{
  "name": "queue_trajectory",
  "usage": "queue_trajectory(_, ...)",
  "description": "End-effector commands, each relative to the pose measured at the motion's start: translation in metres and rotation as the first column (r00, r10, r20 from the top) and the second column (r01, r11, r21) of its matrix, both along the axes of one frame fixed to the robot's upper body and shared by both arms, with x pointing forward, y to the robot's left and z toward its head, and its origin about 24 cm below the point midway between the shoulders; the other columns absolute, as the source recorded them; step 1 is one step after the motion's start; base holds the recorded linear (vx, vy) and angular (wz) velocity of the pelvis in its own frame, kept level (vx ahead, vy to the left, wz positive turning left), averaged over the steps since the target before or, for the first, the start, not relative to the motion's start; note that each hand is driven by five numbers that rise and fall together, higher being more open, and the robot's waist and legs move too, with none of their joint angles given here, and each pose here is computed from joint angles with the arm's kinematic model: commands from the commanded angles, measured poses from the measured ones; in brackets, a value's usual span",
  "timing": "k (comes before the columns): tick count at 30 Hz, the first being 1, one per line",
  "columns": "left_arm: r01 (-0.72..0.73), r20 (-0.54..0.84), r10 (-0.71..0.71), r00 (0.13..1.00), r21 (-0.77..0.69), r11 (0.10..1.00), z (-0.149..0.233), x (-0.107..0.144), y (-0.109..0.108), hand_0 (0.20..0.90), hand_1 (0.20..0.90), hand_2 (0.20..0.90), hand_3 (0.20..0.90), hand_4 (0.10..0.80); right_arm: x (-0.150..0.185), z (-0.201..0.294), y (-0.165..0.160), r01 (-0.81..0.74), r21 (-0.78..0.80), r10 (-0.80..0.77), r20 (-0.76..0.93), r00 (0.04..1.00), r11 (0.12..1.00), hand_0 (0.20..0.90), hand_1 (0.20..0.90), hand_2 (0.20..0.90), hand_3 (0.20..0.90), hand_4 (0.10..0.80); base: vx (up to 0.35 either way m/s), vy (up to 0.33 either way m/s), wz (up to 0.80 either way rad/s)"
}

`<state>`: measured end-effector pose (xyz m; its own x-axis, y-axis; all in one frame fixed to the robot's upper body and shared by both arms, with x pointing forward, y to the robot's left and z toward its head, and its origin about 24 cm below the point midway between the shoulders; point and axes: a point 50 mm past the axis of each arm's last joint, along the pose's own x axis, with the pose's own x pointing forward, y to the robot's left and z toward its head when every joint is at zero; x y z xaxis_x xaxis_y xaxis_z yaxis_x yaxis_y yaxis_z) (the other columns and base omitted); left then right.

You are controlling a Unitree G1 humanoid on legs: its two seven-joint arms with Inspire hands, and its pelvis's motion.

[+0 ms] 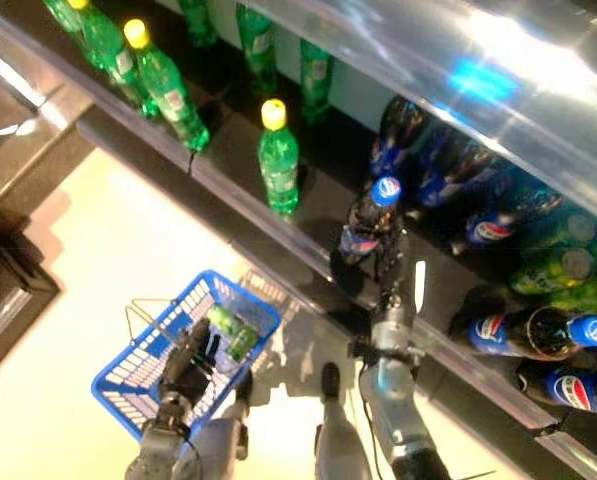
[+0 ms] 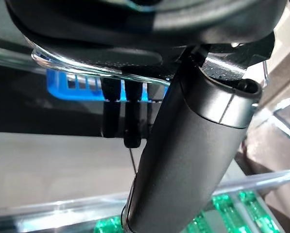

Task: Pick up the drink and place into the basket.

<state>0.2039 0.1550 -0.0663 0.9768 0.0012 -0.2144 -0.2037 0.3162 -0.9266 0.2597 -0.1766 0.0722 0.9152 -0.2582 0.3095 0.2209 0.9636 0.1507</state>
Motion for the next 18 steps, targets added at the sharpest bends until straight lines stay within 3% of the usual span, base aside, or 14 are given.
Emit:
queue_trajectory(1, 0.005, 0.365, -0.012, 0.931, 0.021, 1.000, 0.051, 0.021, -0.001, 0.300, 0.300, 0.300, 0.200, 0.100, 0.000, 0.054, 0.002, 0.025, 0.025, -0.032, 0.326, 0.945, 0.999, 0.900, 0.900, 0.900, 0.900, 0.800, -0.051, -0.002, 0.10)
queue_trajectory(18, 0.029, 0.403, -0.044, 0.914, 0.042, 0.999, 0.062, 0.039, -0.003, 0.300, 0.300, 0.300, 0.200, 0.100, 0.025, 0.105, -0.006, 0.105, 0.070, -0.126, 0.473, 0.872, 0.992, 0.900, 0.900, 0.900, 0.900, 0.800, -0.004, 0.003, 0.00)
